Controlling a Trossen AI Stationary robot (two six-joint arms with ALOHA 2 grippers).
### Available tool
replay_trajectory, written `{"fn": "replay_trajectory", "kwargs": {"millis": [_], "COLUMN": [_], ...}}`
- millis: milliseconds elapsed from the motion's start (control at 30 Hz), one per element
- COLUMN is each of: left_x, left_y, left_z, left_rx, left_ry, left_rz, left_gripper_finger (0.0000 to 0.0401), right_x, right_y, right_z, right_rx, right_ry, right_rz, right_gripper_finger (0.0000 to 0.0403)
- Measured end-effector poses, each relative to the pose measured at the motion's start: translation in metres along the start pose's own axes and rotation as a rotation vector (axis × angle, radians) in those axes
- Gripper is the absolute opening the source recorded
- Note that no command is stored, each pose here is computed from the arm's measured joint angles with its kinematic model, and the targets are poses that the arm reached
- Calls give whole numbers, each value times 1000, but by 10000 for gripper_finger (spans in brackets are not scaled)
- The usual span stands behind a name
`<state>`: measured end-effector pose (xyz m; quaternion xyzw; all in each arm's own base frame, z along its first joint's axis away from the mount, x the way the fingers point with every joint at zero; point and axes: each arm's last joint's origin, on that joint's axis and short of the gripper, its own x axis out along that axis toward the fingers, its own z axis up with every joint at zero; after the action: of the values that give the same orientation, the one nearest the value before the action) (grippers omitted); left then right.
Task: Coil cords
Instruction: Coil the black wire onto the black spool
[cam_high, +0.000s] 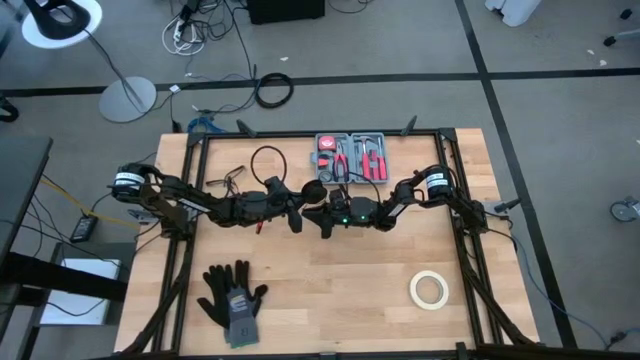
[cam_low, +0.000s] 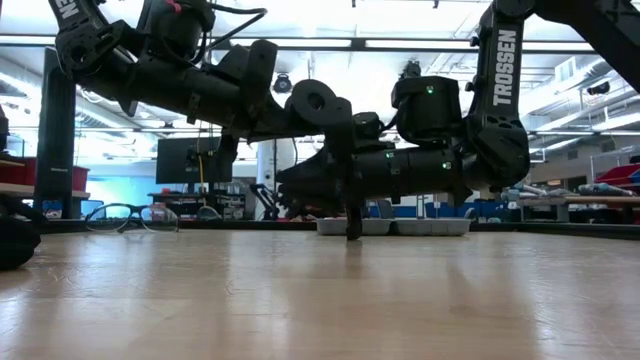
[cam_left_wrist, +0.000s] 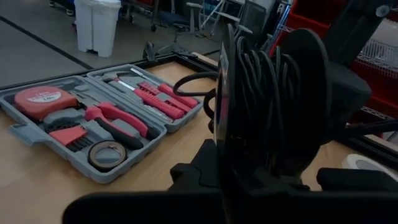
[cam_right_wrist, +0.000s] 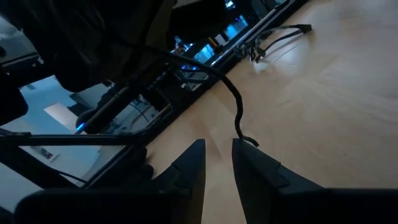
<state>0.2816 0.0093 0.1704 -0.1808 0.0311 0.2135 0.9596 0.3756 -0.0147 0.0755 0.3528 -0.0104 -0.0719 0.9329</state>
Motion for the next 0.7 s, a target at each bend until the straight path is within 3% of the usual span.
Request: {"fn": "replay_trajectory", "kwargs": {"millis": [233,567,700], "left_x": [0,0,0], "left_y": [-2,-1,0], "left_z": [2,1,0], "left_rx": [-27,-2,4], "left_ry": [-18,-3,8], "left_rz": [-26,-19,-14], "left_gripper_finger": [0,0,0], "right_x": [0,-1,-1], "right_y": [-3,2,2], "right_z": [-1,2,1], "right_rx": [-82,-87,-85], "right_ry": [-3,-48,-44], "right_rz": [-45,13,12], "right_gripper_finger": [83,80,40]}}
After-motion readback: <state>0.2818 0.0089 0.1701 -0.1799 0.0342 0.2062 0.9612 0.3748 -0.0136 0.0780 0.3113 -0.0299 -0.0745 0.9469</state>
